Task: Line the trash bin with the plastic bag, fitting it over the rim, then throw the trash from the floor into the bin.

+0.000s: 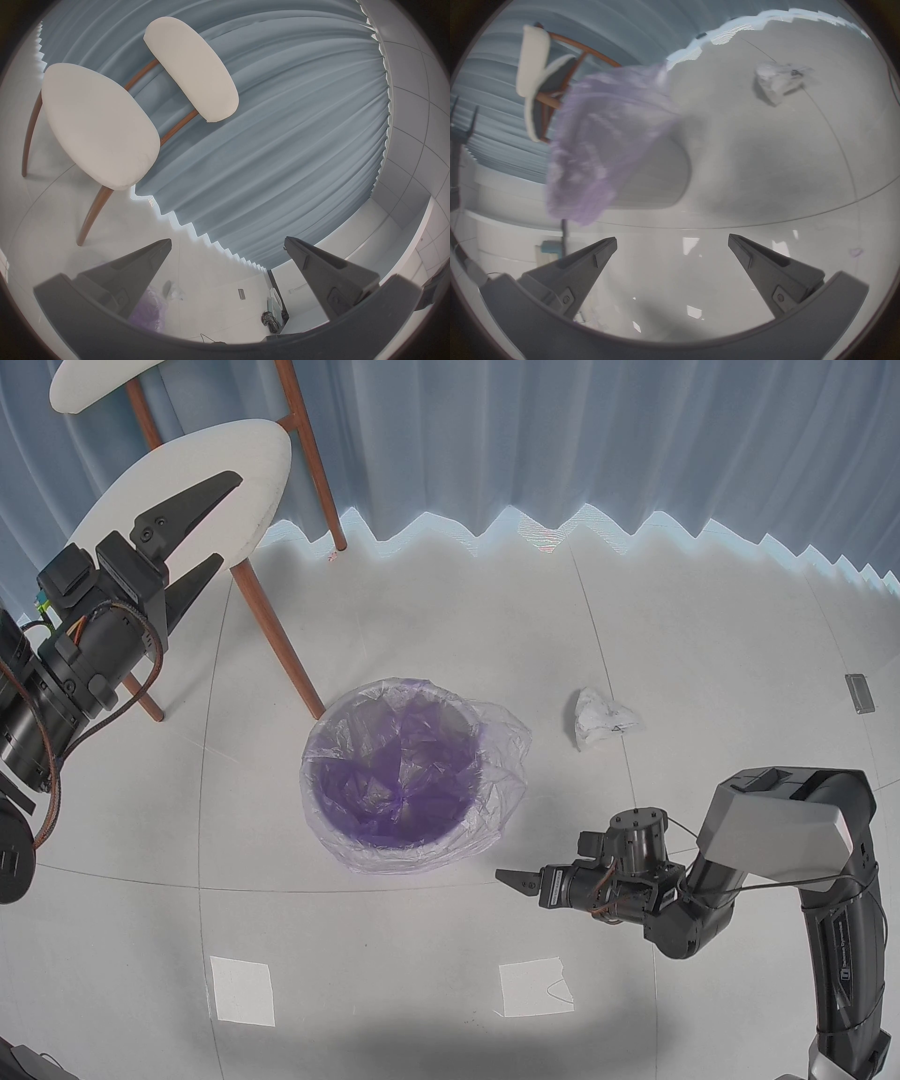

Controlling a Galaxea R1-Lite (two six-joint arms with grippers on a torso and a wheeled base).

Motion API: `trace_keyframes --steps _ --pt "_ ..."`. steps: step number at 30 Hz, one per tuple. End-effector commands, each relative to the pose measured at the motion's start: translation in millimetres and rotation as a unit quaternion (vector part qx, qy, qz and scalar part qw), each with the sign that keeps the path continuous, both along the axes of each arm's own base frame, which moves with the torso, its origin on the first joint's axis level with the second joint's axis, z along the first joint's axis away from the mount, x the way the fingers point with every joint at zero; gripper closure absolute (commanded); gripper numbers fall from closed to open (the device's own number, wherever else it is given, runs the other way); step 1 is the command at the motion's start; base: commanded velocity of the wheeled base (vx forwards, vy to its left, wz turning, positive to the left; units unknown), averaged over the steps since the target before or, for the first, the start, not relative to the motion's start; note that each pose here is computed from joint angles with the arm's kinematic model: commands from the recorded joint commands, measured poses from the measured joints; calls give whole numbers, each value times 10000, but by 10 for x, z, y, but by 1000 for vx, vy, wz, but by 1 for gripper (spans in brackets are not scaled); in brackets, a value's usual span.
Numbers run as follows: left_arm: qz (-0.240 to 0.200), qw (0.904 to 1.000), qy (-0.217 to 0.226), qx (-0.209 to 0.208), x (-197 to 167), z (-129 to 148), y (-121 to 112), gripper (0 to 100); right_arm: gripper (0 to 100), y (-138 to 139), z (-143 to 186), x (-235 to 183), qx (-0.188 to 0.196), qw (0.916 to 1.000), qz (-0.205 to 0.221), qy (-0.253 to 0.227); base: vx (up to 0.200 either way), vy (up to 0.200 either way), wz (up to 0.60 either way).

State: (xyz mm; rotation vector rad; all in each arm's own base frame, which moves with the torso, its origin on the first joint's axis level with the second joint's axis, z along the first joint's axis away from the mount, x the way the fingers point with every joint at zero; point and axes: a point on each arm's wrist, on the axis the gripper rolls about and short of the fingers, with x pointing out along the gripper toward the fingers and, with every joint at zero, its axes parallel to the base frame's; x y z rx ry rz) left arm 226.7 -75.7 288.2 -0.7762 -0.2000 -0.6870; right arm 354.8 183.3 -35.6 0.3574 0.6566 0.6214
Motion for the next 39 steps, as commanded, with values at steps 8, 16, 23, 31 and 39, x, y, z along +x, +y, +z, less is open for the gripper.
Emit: trace_keyframes --steps 8,16,23,31,39 --pt "-115 9998 -141 -1 -80 64 16 0 0 260 -85 -478 1343 9871 867 -26 0 0 0" --pt "-259 9995 -150 31 -123 61 19 0 0 400 -121 -423 1465 9840 994 -181 0 0 0" --pt "-244 9996 -150 31 -117 62 25 0 0 543 -92 -265 1472 9842 978 -131 0 0 0" --pt "-256 9995 -155 40 -118 62 21 0 0 654 -25 -103 1500 9837 978 -186 0 0 0" --pt "-281 9995 -161 63 -120 61 30 0 0 732 -155 156 1357 9882 713 -56 0 0 0"
